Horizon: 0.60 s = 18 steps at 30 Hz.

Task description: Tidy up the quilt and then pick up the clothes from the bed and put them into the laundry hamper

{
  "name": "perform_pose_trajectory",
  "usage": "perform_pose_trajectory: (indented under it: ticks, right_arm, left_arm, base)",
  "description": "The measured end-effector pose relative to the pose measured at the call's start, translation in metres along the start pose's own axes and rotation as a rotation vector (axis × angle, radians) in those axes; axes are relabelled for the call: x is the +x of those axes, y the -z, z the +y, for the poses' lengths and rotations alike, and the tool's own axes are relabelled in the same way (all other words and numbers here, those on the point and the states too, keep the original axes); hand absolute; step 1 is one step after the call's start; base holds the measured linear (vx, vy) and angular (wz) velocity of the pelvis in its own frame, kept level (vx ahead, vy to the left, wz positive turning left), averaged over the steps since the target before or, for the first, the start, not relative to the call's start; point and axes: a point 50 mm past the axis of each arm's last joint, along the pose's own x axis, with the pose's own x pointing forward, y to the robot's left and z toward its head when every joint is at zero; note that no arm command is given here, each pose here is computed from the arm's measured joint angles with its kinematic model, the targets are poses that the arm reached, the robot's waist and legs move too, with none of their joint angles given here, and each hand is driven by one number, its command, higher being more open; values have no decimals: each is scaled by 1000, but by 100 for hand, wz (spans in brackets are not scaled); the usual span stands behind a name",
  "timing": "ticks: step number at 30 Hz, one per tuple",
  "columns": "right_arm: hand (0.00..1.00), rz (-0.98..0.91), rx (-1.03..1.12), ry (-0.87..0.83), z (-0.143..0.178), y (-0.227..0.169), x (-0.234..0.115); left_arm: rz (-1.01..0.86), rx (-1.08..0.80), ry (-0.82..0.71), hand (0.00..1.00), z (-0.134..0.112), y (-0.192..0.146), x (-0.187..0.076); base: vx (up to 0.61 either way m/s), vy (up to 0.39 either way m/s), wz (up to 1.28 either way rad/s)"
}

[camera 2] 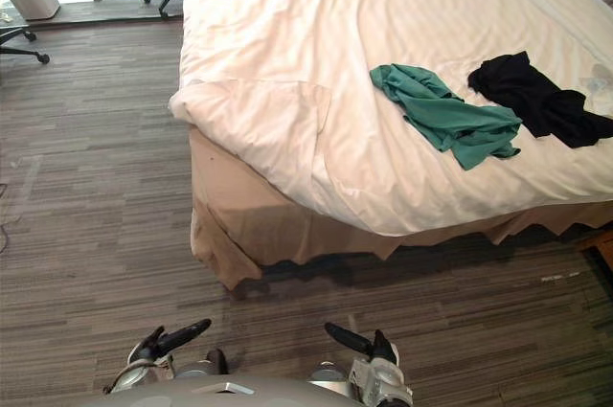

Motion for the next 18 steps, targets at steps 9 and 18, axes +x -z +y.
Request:
perform_pose_trajectory:
  ticks: [9, 18]
  right_arm:
    - [100, 49, -36, 40, -10, 16, -3]
    - [100, 103, -124, 76, -28, 45, -11]
  left_arm:
    - [-187, -1009, -465, 100, 106, -49, -5]
    - [-1014, -841, -310, 100, 123, -259, -87]
  base:
    - [-43, 3, -2]
    - [-18, -5, 9]
